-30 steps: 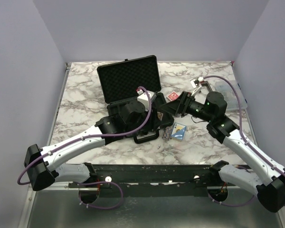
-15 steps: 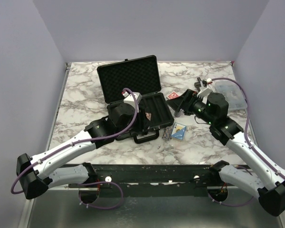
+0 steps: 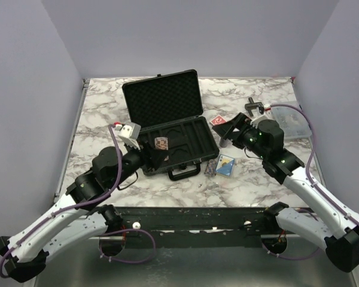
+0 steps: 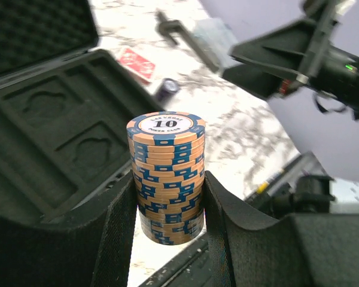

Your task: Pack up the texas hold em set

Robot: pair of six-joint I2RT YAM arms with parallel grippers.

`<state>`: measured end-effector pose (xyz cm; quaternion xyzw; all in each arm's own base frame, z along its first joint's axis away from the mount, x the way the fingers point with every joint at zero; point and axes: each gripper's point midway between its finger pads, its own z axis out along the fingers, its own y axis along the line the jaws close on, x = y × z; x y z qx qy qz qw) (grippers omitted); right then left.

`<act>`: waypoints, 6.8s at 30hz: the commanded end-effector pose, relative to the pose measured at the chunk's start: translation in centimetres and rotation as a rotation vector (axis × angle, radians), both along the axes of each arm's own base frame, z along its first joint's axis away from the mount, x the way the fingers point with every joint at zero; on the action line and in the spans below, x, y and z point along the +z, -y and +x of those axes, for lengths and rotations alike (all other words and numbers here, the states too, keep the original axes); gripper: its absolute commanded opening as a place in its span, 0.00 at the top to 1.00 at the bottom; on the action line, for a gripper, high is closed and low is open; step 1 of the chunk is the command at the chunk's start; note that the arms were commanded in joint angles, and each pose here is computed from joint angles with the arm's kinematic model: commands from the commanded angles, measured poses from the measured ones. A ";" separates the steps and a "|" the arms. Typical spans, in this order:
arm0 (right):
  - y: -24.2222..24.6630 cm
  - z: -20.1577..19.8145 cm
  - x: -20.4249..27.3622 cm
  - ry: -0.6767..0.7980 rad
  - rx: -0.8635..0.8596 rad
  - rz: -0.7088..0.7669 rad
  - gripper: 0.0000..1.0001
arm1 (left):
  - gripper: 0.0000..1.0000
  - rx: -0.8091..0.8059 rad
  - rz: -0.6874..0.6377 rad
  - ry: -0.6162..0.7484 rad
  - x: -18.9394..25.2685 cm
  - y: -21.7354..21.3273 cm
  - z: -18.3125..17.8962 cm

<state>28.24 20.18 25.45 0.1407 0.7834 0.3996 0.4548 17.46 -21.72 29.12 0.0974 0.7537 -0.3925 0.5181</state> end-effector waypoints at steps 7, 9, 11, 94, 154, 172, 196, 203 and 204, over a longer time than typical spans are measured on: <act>-1.2 0.0 -3.0 -0.095 0.053 -0.036 0.16 | 1.00 0.378 0.161 -0.289 -5.9 -6.6 6.0; -1.7 -0.2 -3.0 -0.101 0.084 -0.039 0.17 | 1.00 0.420 0.184 -0.318 -6.9 -7.4 7.0; -2.0 -0.4 -2.8 -0.099 0.112 -0.043 0.17 | 1.00 0.453 0.203 -0.347 -7.6 -8.0 8.0; -3.3 -1.5 -6.7 -0.183 0.259 -0.147 0.16 | 0.89 0.530 0.482 -0.648 -18.6 -9.6 12.7; -1.5 -1.8 -3.2 -0.041 0.274 -0.277 0.00 | 0.04 0.350 0.283 -0.206 -5.7 -10.5 4.9; -0.1 -2.1 -7.6 -0.334 0.080 -0.232 0.00 | 0.02 0.340 0.329 -0.162 -8.6 -11.8 2.9; 0.8 5.1 -10.4 -0.327 0.036 -0.644 0.00 | 0.03 0.347 0.358 -0.178 -9.4 -12.0 3.1; 2.6 5.6 -11.5 -0.350 -0.051 -0.719 0.00 | 0.03 0.347 0.364 -0.185 -9.6 -12.0 3.2; 3.0 5.7 -11.8 -0.358 -0.064 -0.733 0.00 | 0.03 0.346 0.365 -0.186 -9.6 -12.0 3.2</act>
